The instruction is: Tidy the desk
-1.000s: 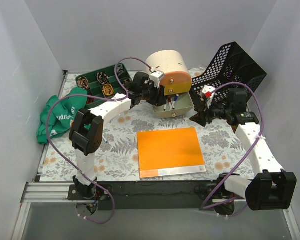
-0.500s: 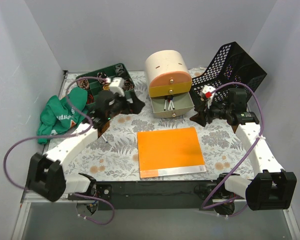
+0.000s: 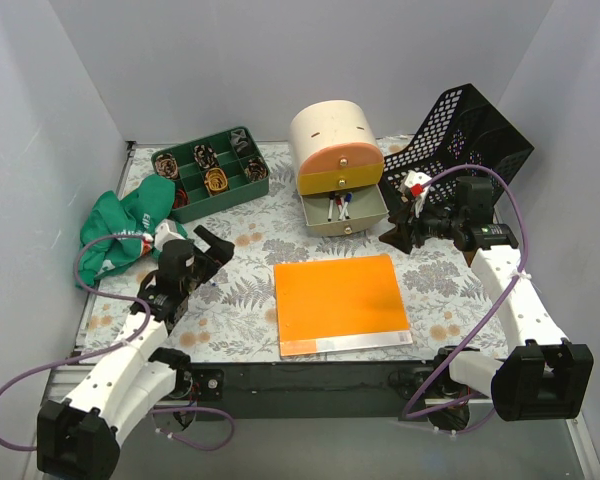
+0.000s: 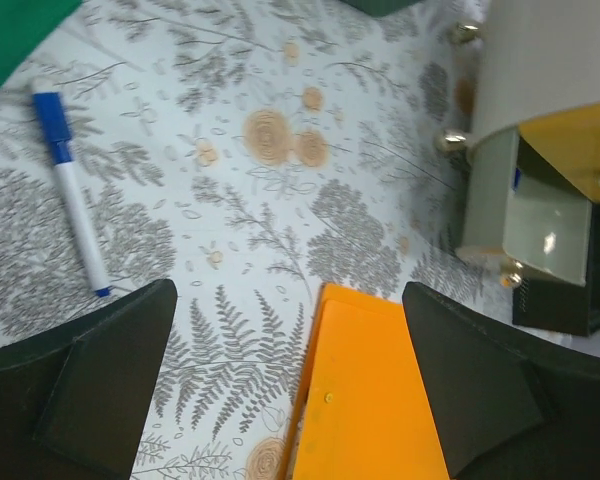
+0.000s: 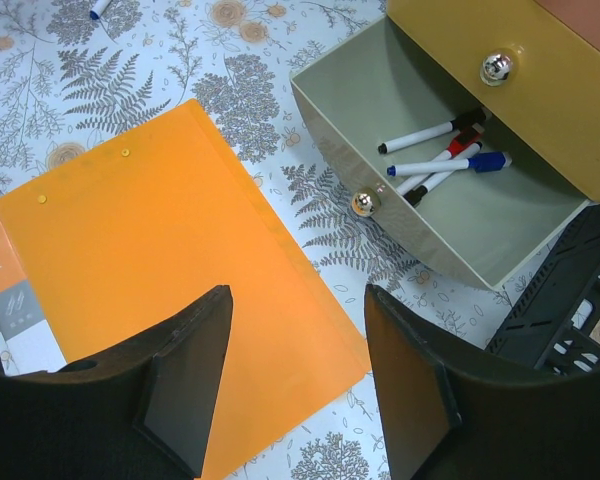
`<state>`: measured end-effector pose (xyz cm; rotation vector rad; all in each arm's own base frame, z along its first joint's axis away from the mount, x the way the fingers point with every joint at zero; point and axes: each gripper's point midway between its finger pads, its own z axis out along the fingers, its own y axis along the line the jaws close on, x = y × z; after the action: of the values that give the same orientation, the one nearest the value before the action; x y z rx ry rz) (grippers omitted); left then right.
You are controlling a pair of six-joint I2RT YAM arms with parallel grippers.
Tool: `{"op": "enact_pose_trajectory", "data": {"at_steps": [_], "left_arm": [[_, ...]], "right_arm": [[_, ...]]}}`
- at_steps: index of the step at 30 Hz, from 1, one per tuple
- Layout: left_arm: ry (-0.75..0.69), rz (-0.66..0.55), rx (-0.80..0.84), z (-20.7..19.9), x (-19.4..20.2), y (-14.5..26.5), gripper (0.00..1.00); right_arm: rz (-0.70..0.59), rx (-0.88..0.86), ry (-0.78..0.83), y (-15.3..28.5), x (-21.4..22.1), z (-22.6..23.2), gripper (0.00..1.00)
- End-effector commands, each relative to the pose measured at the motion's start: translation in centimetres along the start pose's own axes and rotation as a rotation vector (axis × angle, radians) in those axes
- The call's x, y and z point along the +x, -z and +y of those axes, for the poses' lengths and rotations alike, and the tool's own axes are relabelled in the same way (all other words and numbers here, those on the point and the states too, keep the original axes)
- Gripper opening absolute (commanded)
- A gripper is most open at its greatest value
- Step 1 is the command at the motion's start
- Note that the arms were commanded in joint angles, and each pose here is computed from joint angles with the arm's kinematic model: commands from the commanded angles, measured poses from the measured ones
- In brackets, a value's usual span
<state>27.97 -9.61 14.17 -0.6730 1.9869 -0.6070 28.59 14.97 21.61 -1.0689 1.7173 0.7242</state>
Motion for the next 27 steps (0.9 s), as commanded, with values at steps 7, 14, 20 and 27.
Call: {"op": "enact_pose_trajectory", "data": {"at_steps": [7,14,20,27], "left_arm": [[0.16,-0.004,-0.602,8.2,0.1,-1.2,0.98],[0.156,0.075,-0.757,8.7,0.4,-3.3,0.98],[0.148,0.083,-0.808,9.1,-0.3,-4.0,0.88],[0.139,0.138,-0.795,11.0,-0.1,-5.0,0.62]], "right_arm": [[-0.013,0.001,0.022,-0.1,-0.1,-0.2,0.64],[-0.011,0.009,0.024,0.0,-0.1,-0.3,0.64],[-0.013,0.014,0.033,0.1,-0.3,-0.3,0.64],[-0.016,0.017,0.036,0.2,-0.4,-0.3,0.64]]}}
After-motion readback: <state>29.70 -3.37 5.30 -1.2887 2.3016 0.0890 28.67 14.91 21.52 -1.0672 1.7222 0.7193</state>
